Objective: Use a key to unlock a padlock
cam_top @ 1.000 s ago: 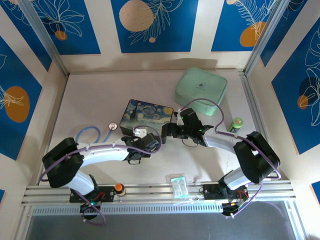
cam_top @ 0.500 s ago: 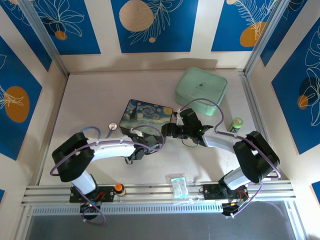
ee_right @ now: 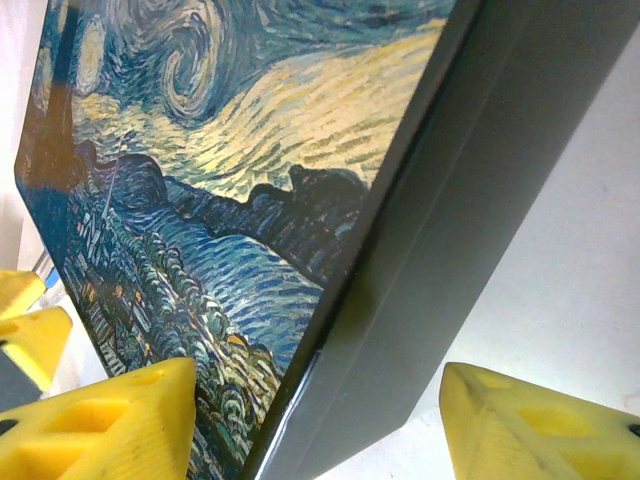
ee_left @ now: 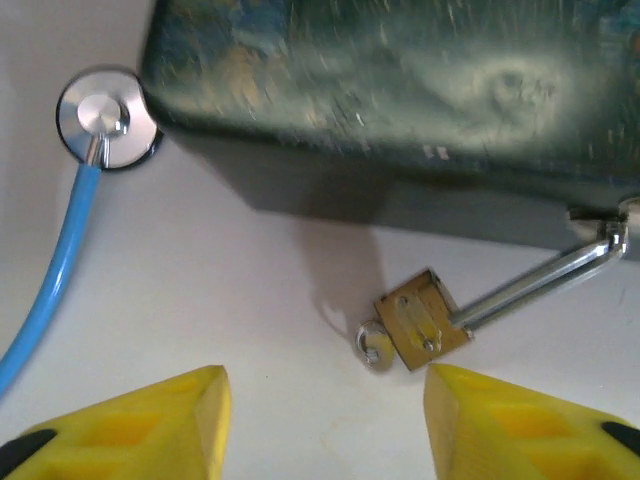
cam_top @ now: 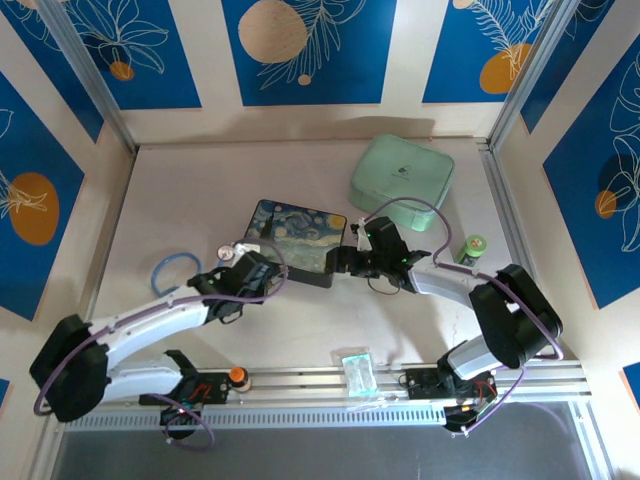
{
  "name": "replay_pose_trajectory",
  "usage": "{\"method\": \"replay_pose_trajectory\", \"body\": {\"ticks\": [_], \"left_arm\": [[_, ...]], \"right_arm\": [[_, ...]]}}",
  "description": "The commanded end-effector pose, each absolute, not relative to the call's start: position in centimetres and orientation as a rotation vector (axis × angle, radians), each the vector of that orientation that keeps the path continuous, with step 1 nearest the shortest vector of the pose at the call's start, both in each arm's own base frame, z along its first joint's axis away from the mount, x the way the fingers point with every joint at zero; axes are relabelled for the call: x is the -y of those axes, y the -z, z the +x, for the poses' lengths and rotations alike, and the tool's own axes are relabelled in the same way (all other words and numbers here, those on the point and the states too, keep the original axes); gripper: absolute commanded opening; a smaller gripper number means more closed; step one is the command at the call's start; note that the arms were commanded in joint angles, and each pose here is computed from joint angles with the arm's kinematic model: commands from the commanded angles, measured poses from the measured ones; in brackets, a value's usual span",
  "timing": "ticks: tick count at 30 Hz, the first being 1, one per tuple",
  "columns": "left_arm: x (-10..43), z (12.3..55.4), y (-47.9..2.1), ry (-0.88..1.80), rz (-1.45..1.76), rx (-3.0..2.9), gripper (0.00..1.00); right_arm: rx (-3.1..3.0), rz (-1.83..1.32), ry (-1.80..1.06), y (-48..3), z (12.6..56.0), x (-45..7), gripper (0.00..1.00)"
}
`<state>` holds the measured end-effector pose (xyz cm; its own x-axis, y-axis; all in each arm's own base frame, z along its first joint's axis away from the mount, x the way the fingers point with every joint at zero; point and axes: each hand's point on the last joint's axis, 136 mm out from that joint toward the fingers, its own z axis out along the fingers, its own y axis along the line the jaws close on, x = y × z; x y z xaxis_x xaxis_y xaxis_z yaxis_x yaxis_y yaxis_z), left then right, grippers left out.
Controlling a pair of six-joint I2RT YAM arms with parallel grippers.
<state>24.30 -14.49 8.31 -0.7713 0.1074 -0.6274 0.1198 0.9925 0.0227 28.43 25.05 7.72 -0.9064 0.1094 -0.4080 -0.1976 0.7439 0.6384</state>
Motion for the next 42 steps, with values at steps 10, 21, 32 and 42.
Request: {"method": "replay_pose_trajectory", "body": {"ticks": [10, 21, 32, 42], "left_arm": [[18.7, 24.0, -6.7, 0.130, 0.516, -2.377, 0.64], [18.3, 25.4, -3.6, -0.094, 0.510, -2.400, 0.62], [20.2, 26.1, -2.6, -0.151, 0.585, -2.374, 0.36], [23.6, 22.6, -3.2, 0.235, 0.660, -2.457, 0.17]], "right_arm": [[-2.730, -0.004, -0.837, -3.8, 25.6, -22.1, 0.64], [-2.738, -0.003, -0.825, -3.6, 25.2, -22.0, 0.64], [-2.744, 0.013, -0.822, -3.3, 24.9, -21.9, 0.64], [-2.747, 0.013, -0.822, -3.0, 24.8, -21.8, 0.63]]}}
